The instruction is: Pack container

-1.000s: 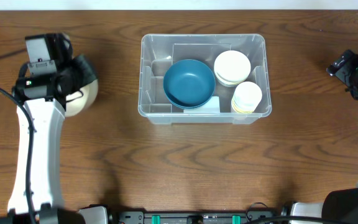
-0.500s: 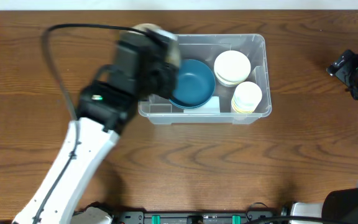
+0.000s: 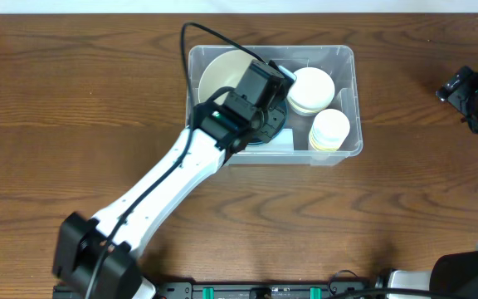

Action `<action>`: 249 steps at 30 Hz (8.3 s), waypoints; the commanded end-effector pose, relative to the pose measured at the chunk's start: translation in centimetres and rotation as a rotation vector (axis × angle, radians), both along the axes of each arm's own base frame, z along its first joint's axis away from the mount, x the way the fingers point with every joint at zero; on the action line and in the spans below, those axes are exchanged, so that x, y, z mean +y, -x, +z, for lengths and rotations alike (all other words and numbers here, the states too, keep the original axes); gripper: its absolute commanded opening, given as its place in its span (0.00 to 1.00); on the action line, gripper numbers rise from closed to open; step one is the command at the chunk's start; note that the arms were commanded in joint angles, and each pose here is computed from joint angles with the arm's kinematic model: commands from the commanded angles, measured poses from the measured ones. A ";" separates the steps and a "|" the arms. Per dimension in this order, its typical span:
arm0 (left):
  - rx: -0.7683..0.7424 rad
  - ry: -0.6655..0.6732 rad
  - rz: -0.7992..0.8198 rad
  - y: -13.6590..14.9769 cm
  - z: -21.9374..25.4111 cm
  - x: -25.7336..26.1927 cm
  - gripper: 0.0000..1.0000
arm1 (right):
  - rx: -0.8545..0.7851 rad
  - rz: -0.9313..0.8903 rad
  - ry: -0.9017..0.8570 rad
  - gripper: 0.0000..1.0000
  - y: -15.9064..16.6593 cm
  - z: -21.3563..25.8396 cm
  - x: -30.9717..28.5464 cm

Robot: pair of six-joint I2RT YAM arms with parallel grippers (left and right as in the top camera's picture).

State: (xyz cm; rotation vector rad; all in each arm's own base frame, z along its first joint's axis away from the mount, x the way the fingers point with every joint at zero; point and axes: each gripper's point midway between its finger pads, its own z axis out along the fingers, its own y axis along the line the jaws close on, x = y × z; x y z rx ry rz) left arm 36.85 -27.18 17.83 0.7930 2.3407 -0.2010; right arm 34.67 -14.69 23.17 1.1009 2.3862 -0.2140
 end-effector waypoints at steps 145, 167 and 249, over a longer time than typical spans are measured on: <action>-0.685 0.408 0.773 12.5 -4.0 28.7 0.98 | 0.000 0.001 0.015 0.99 -0.1 0.3 -0.3; -0.685 0.408 0.773 12.5 -4.0 28.7 0.98 | -0.578 0.379 0.186 0.99 -0.1 11.3 15.1; -0.685 0.408 0.773 12.5 -4.0 28.7 0.98 | -0.896 0.756 0.400 0.99 10.0 -7.8 15.5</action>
